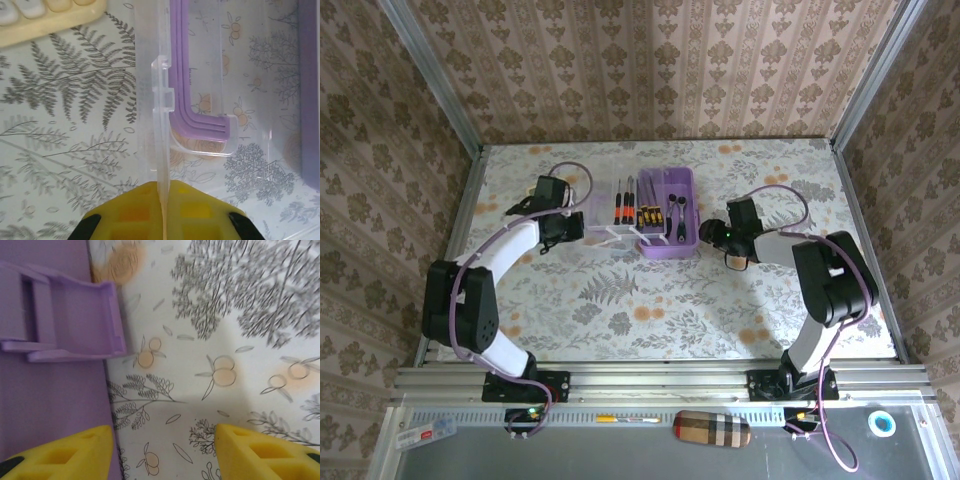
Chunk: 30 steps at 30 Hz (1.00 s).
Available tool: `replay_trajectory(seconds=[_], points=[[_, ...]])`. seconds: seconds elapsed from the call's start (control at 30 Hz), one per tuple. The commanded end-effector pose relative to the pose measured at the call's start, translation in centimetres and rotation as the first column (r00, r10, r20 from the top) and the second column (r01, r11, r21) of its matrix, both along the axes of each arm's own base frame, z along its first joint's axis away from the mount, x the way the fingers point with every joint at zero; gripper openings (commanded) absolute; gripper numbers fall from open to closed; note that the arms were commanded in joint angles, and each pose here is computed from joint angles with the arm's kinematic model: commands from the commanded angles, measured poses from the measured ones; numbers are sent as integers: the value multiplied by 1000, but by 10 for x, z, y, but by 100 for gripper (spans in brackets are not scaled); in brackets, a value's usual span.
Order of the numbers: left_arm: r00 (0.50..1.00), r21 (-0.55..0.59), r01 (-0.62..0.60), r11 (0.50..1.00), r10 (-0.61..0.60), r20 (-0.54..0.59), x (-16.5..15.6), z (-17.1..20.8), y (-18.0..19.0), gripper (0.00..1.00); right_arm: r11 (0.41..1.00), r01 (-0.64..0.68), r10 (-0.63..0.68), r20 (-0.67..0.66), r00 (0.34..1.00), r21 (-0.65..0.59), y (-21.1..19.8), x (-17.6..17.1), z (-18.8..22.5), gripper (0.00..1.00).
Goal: Pack the tool kit
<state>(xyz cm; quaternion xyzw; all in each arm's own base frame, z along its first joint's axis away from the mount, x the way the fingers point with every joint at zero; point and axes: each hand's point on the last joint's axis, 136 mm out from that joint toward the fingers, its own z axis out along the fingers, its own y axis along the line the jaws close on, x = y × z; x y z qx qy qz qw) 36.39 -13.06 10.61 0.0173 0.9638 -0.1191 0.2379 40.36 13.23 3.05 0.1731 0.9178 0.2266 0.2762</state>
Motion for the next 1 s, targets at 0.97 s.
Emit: replay_trajectory(seconds=[0.97], points=[[964,-6,267,964,-267,1,-39,106,-130,6,964,-164,168,-3,986,208,68,-4,2,56]])
